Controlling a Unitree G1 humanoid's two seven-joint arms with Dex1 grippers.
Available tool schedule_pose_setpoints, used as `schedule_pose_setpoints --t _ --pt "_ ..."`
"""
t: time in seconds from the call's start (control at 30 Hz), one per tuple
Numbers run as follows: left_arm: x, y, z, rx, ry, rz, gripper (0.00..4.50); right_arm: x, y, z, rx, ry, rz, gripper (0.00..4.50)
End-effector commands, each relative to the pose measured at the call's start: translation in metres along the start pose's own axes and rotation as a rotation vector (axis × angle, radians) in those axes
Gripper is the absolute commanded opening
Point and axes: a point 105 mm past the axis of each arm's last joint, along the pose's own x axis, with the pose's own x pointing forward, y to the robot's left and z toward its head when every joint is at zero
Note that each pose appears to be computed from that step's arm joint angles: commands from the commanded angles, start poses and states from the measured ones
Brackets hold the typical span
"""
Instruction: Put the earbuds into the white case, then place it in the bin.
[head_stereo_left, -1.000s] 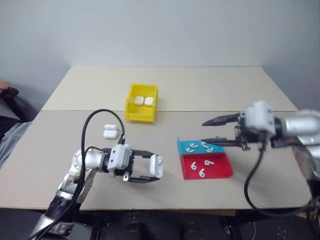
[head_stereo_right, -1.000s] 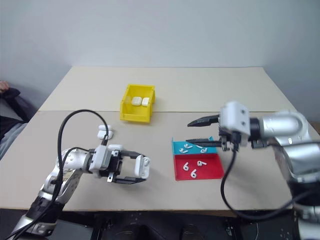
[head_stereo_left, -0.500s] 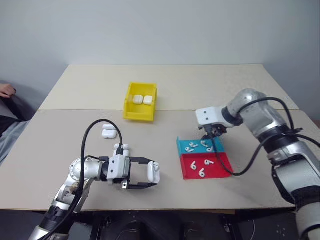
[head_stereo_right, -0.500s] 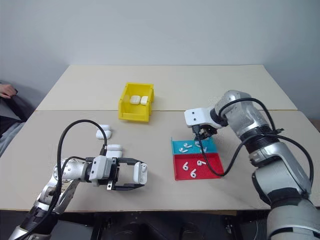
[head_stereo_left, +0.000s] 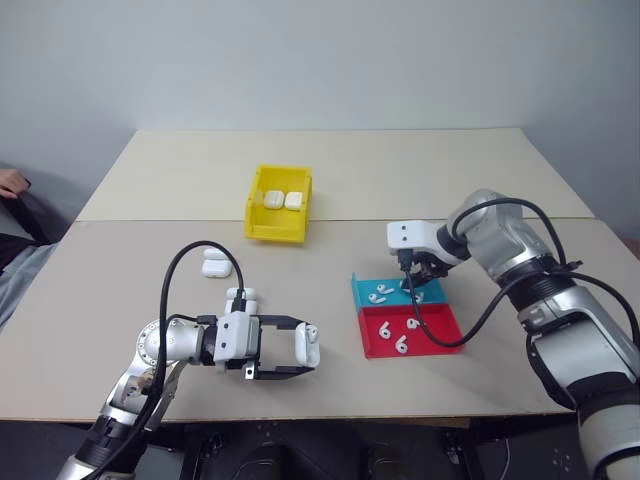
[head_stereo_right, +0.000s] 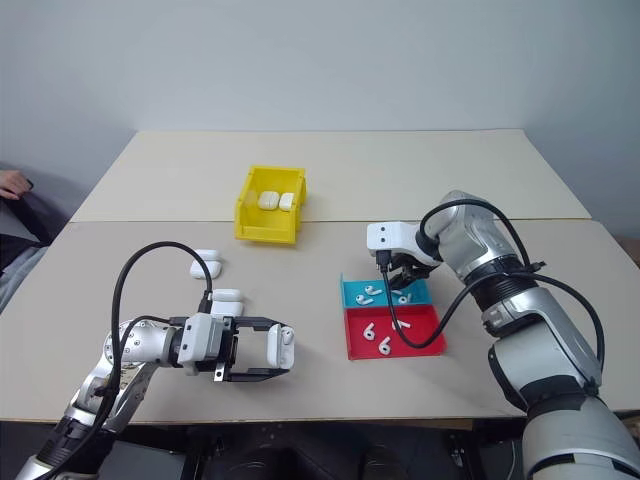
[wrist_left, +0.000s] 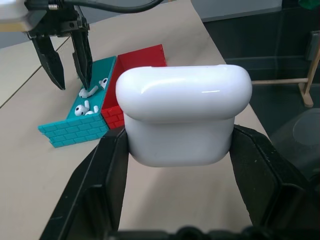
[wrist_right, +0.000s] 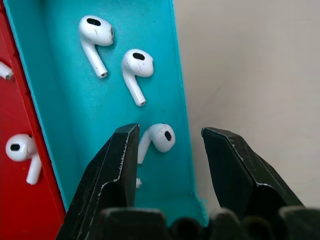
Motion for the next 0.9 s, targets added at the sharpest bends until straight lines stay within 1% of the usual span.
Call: schedule_pose_setpoints --t 0.03,0.9 --pt "0.002 0.002 0.008 0.037 -0.008 -0.008 2.76 -0.007 -0.003 0.005 0.022 -0.017 -0.022 2.45" --pt "0.002 0.004 0.007 0.037 -0.003 -0.007 2.76 0.007 0.002 -0.009 0.080 0.030 -0.005 2.45"
